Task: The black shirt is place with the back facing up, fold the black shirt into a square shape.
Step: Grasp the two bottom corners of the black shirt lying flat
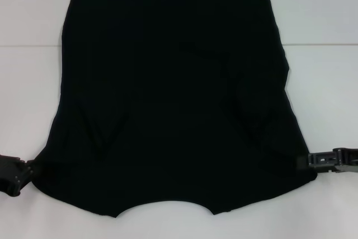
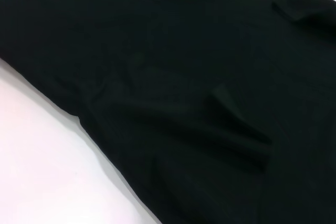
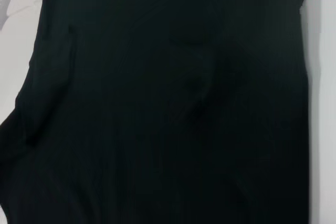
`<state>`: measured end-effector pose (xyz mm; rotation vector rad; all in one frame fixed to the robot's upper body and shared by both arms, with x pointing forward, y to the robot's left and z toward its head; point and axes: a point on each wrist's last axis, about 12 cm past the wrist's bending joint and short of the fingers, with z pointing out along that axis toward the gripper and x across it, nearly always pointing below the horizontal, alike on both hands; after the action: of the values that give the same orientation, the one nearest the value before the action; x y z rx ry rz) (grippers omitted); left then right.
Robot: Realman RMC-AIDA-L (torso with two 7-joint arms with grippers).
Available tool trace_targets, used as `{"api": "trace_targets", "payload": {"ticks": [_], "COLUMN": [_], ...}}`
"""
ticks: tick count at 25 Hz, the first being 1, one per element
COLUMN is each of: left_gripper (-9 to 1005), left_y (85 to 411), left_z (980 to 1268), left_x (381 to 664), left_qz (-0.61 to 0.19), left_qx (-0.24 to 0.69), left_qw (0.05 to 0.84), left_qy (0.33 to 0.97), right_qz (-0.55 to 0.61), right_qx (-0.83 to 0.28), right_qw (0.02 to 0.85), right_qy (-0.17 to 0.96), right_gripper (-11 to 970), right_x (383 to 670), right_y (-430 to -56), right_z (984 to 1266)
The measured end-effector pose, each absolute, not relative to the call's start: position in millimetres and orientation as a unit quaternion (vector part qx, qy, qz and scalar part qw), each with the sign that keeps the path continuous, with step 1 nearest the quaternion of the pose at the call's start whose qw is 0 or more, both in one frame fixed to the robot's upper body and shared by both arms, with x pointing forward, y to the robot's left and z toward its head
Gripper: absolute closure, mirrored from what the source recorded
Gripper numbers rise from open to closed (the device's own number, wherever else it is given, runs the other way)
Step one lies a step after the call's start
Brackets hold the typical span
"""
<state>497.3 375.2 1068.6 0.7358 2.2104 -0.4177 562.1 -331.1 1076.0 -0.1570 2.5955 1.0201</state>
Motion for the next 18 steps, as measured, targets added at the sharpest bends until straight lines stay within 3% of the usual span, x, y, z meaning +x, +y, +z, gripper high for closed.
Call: {"api": "trace_targets", "payload": {"ticks": [18], "left_gripper": [957], "left_y": [376], "left_z": [1068], "left_x": [497], "left_qz": [-0.164], "left_qx": [0.286], "left_qw": [0.378], "left_qy": [0.865], "right_qz": [0.370], "right_qx": [-0.100], "right_qw": [0.154], "right_qy": [0.911], "right_gripper": [77], "right_x": [577], "right_y": [-297], "right_z": [1084]}}
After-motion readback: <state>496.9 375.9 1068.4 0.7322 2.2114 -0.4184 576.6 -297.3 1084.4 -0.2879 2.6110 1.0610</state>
